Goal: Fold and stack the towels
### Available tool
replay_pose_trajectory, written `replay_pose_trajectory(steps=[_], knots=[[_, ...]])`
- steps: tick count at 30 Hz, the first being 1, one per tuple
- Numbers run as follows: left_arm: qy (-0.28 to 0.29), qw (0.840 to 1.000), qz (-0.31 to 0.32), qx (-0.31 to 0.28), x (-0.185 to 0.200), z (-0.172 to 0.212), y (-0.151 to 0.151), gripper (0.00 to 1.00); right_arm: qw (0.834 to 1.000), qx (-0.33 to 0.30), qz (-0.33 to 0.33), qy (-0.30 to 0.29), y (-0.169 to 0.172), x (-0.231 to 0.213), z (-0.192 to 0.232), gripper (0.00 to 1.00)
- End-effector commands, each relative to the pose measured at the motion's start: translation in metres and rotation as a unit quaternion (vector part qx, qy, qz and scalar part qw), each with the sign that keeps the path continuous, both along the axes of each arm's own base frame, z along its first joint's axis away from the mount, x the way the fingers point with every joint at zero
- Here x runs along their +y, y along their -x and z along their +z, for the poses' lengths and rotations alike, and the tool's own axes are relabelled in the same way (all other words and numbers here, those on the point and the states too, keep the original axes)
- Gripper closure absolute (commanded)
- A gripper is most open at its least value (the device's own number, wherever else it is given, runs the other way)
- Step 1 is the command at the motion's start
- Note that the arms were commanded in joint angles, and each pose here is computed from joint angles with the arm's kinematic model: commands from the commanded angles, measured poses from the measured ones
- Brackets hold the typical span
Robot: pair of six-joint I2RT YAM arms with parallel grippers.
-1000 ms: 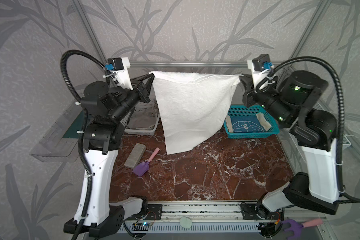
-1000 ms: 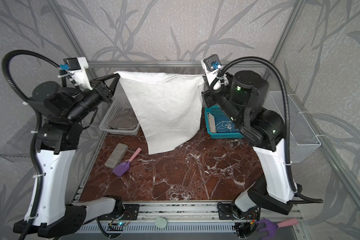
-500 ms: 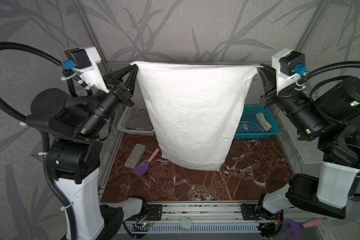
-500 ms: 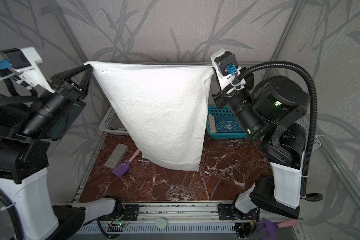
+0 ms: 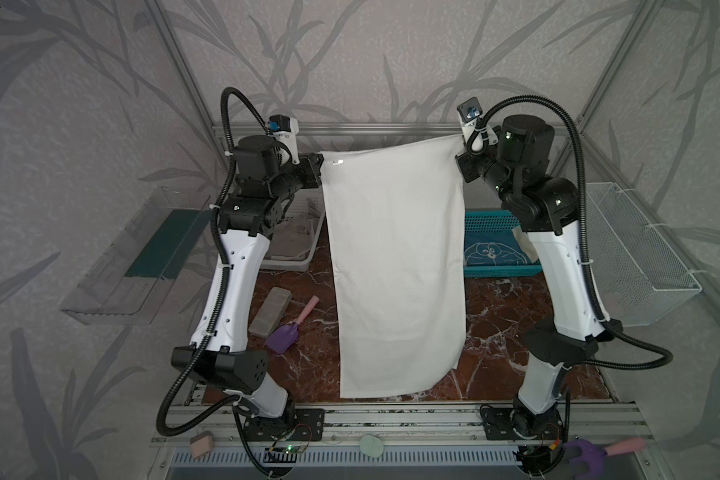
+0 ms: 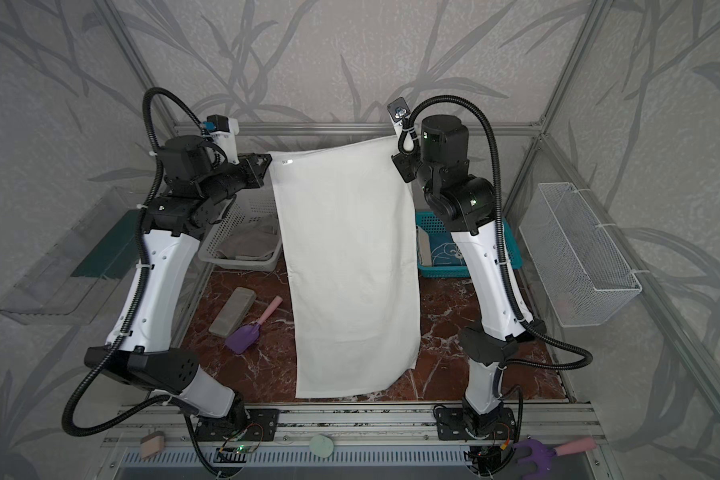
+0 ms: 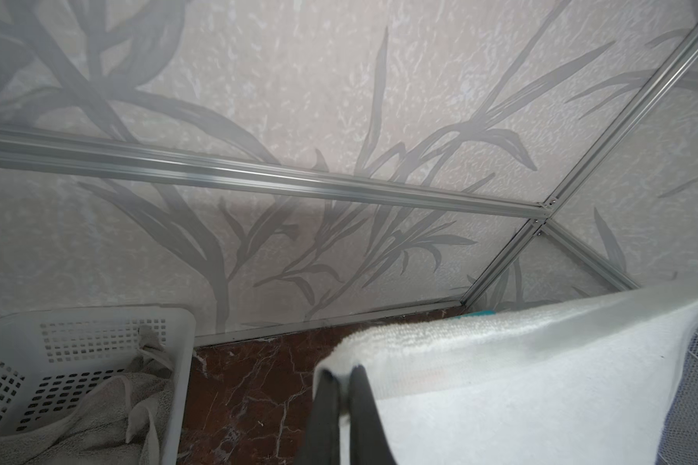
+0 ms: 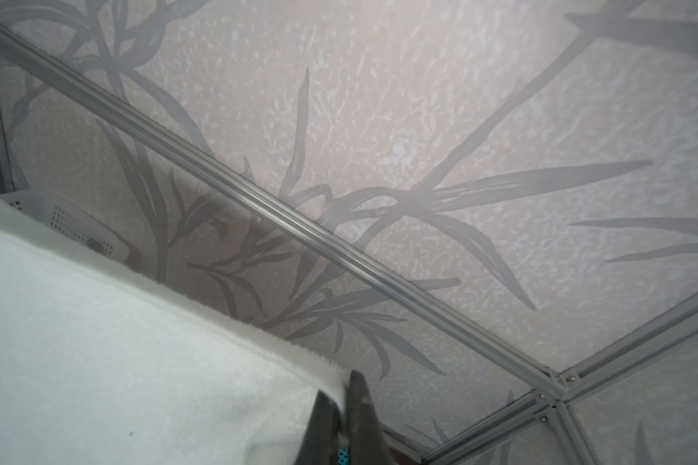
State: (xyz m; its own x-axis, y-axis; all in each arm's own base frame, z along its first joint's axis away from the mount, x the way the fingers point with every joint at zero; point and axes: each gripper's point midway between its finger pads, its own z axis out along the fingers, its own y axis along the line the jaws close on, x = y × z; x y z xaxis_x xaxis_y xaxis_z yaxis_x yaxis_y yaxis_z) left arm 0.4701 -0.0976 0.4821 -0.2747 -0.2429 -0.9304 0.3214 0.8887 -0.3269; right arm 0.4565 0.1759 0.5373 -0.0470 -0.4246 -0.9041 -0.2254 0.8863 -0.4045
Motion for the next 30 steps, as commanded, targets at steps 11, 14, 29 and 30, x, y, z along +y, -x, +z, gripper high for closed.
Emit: replay_pose_trajectory(steps=[11,14,29,30], knots=[[0.038,0.995,0.0,0.093,0.007,-0.169,-0.162,1.0,0.96,0.241,0.051,-0.136,-0.151,0.012,-0.229,1.0],[0.045,0.993,0.005,0.111,0.012,-0.197,-0.178,1.0,0.954,0.258,0.055,-0.143,-0.161,0.017,-0.252,1.0],[0.07,0.971,0.02,0.228,0.012,-0.298,-0.076,1.0,0.917,0.377,0.057,-0.12,-0.076,0.028,-0.314,1.0],[0.07,0.968,0.025,0.239,0.012,-0.306,-0.065,1.0,0.915,0.38,0.058,-0.121,-0.066,0.029,-0.318,1.0]])
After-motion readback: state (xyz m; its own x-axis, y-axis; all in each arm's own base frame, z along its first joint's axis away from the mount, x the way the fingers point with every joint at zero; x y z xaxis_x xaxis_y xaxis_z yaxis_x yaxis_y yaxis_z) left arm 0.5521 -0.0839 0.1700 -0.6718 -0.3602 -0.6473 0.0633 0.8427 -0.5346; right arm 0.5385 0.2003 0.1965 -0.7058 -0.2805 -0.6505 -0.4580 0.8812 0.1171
